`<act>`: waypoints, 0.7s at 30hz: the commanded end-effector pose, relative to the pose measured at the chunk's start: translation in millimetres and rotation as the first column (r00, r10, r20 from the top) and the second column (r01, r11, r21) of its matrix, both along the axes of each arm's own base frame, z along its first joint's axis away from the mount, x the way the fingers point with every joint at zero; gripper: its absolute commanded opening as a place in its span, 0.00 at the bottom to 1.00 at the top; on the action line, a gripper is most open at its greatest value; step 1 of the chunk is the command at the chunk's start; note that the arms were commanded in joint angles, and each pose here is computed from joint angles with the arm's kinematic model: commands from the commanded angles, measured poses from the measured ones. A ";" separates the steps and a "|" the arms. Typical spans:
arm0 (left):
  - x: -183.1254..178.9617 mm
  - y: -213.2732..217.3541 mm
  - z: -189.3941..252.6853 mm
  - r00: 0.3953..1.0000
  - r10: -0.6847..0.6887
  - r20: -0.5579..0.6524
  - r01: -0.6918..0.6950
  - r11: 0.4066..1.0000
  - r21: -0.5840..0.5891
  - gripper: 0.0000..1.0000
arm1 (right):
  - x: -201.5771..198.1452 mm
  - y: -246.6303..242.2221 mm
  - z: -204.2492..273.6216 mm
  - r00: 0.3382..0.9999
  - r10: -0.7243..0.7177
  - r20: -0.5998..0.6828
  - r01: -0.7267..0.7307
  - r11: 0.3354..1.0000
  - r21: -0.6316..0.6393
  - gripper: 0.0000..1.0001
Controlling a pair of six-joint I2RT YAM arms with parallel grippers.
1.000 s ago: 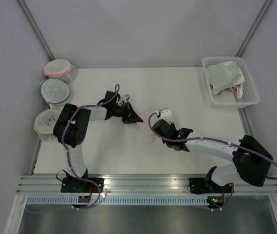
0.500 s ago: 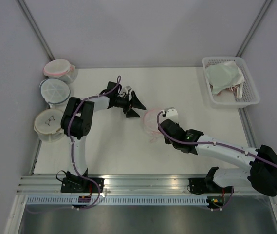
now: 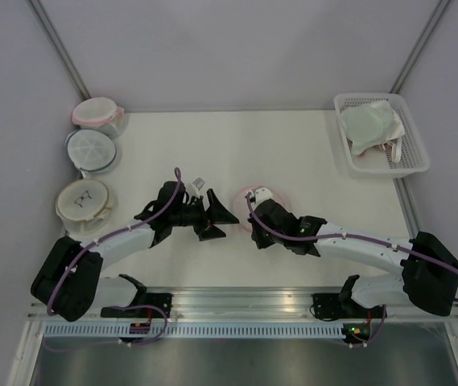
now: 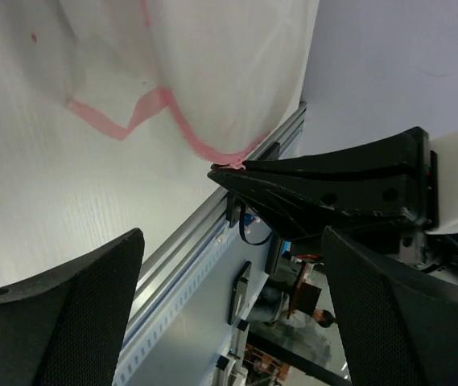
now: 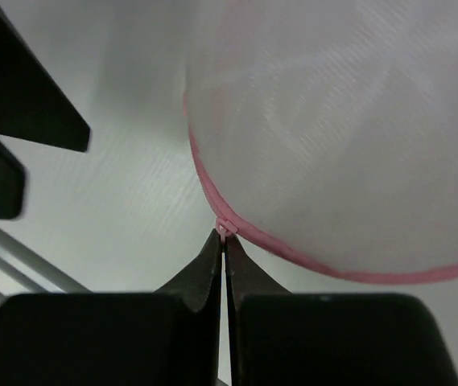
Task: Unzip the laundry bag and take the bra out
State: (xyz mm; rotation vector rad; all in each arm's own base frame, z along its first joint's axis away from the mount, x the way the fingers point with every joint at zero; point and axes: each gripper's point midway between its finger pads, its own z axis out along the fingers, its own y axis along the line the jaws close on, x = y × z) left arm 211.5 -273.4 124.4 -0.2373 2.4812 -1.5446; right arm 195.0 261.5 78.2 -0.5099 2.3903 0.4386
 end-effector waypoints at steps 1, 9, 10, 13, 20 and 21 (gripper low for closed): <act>-3.6 -11.3 10.6 0.997 0.077 -0.025 -0.079 0.995 -0.067 0.95 | -16.3 41.5 14.6 0.987 0.160 -0.016 -0.156 0.977 0.148 0.00; 8.5 -26.2 -0.5 0.992 0.117 -0.035 -0.119 0.991 -0.055 0.96 | -22.9 45.1 20.4 0.984 0.176 -0.005 -0.173 0.971 0.165 0.01; 9.8 -28.5 -1.4 0.992 0.116 -0.040 -0.118 0.991 -0.055 0.95 | -25.0 45.8 20.9 0.984 0.179 -0.001 -0.177 0.970 0.166 0.00; 18.2 -35.4 -11.8 0.992 0.116 -0.054 -0.118 0.993 -0.030 0.93 | -29.5 46.4 26.9 0.982 0.190 0.013 -0.189 0.965 0.184 0.01; 29.7 -51.1 -24.5 0.991 0.098 -0.089 -0.105 0.991 -0.078 0.60 | -35.0 41.9 32.3 0.980 0.199 0.024 -0.200 0.962 0.186 0.01; 30.3 -52.2 -27.3 0.991 0.094 -0.094 -0.102 0.992 -0.078 0.48 | -35.4 40.6 32.2 0.980 0.198 0.019 -0.198 0.964 0.179 0.00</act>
